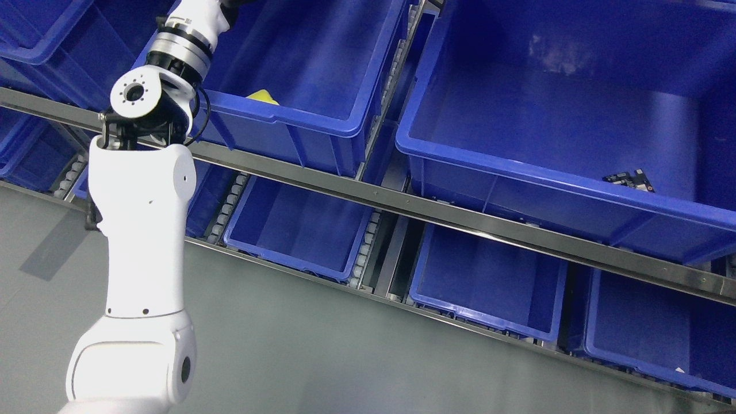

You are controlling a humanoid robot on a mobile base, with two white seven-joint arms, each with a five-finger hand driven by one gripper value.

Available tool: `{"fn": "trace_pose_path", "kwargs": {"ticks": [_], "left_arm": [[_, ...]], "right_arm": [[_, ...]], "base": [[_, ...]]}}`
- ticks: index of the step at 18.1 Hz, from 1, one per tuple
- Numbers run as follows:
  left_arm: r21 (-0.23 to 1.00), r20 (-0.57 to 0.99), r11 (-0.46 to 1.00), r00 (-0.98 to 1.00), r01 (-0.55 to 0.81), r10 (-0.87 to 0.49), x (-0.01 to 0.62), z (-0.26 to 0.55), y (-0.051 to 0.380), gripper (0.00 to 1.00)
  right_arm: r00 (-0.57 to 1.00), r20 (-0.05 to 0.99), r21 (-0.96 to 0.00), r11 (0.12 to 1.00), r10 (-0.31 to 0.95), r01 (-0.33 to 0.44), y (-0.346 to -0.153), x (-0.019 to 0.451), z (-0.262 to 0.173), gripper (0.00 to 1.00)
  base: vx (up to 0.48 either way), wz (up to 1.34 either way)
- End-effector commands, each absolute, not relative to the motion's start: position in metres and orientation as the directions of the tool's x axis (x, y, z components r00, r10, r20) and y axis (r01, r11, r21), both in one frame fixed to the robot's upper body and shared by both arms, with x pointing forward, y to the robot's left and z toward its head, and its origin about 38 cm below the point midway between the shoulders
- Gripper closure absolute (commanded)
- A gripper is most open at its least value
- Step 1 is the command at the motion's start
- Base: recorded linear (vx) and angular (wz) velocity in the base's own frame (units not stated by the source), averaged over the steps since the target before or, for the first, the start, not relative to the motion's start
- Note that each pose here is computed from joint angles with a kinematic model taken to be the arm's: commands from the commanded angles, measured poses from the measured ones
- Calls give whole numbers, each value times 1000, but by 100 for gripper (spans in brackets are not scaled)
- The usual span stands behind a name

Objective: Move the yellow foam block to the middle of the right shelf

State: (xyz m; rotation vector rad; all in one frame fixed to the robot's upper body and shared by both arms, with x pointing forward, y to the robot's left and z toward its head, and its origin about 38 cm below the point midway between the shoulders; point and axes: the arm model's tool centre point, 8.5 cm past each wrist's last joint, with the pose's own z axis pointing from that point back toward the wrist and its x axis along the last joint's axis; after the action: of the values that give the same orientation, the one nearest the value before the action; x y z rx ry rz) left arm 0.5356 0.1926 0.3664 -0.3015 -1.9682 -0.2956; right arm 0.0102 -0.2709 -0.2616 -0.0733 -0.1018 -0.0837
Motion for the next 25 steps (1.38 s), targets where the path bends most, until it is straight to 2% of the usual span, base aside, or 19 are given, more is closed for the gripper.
{"fn": "trace_pose_path", "kwargs": {"ticks": [1,12,25], "left_arm": [[85,842,928,-524,362,127,468,367,203,0],[33,845,956,-519,290,129,460,347,237,0],[30,850,956,-511,290,129,460,344,237,0]], "right_arm": [[989,124,-86,993,-76,87,-283,17,-261,0],[989,124,-86,993,-76,87,-283,17,-261,0],[989,124,-86,993,-76,87,-283,17,-261,0]], "base": [[0,0],[0,0],[0,0]]}}
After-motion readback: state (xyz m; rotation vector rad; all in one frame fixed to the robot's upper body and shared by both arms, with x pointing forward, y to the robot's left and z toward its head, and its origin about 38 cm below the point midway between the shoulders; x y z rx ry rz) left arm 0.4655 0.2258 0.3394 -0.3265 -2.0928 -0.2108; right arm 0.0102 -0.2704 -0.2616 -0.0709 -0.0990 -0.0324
